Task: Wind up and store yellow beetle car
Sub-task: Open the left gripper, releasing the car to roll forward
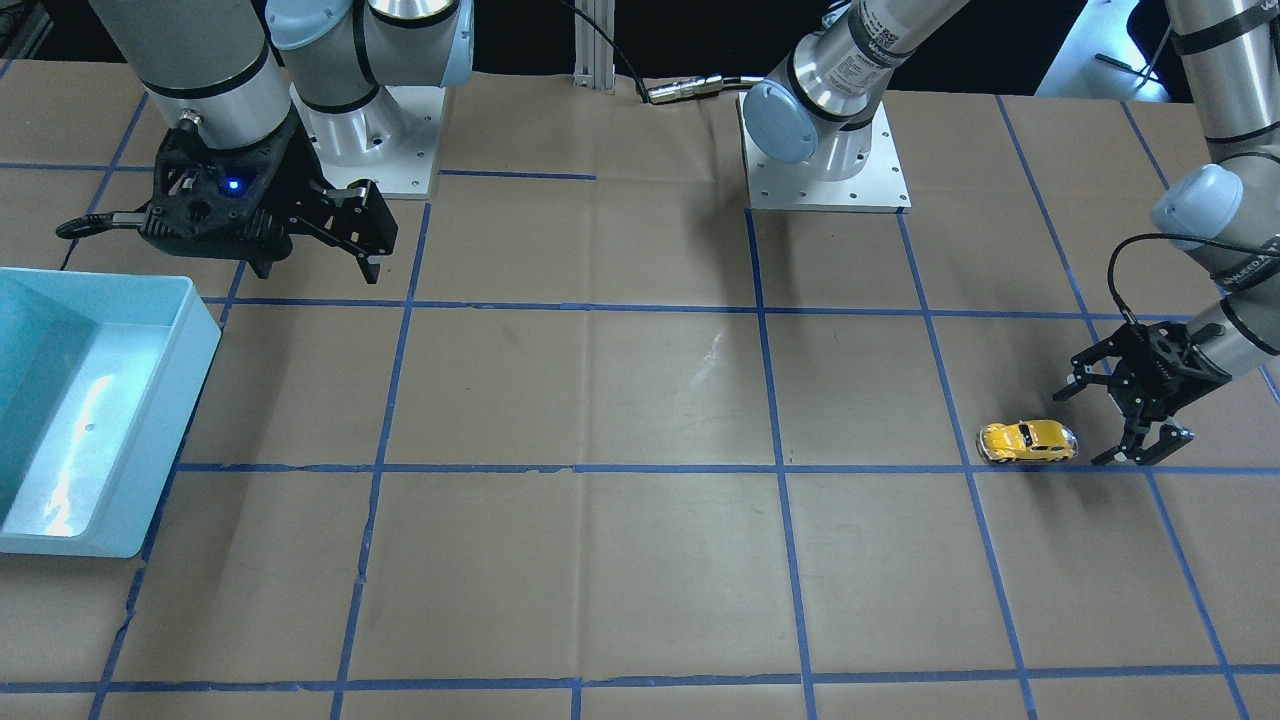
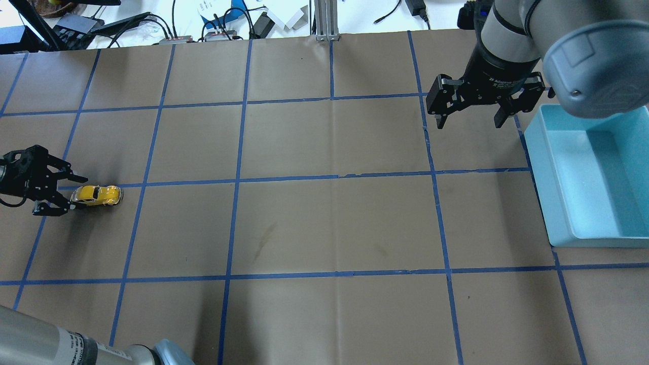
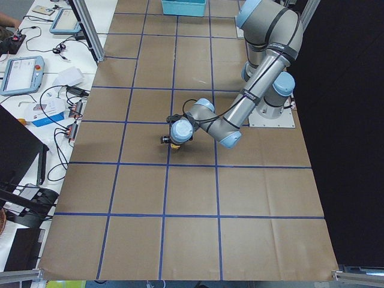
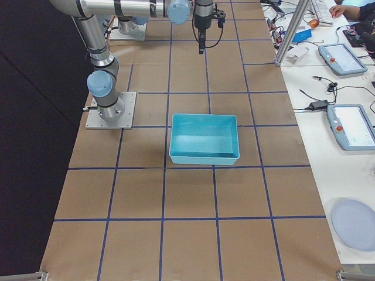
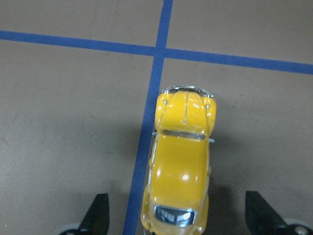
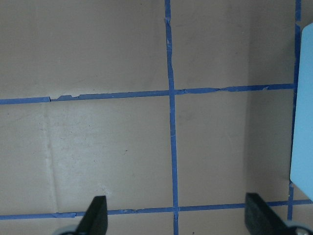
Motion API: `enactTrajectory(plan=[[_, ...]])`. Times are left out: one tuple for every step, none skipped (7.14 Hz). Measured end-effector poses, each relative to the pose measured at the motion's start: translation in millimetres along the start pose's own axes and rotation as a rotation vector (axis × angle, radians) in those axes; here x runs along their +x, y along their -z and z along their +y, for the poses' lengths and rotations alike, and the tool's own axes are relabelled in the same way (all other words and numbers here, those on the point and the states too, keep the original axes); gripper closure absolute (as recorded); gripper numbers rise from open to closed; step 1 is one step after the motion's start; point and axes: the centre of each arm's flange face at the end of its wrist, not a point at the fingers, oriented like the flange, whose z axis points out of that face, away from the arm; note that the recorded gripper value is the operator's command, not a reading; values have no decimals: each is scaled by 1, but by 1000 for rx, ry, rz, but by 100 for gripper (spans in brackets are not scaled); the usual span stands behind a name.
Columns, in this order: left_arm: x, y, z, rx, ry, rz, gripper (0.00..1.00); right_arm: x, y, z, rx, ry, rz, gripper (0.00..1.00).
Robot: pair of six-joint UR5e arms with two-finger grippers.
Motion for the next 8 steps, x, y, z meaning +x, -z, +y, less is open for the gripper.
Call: enactTrajectory(plan=[[-1,2,-1,-2,4,-3,0,0,0,0,0,0,0,0],[-2,3,-1,-3,10,-4,0,0,0,0,0,0,0,0],[-4,5,-2,-5,12,-6,0,0,0,0,0,0,0,0],[-5,6,-2,-7,12,-7,0,0,0,0,0,0,0,0],[-5,6,-3,-7,12,-8,0,0,0,0,0,0,0,0],[-6,7,-3,-8,14,-8,0,0,0,0,0,0,0,0],[-6,7,-3,-8,17,-8,0,0,0,0,0,0,0,0],[-6,7,-3,-9,21,-8,0,0,0,0,0,0,0,0]])
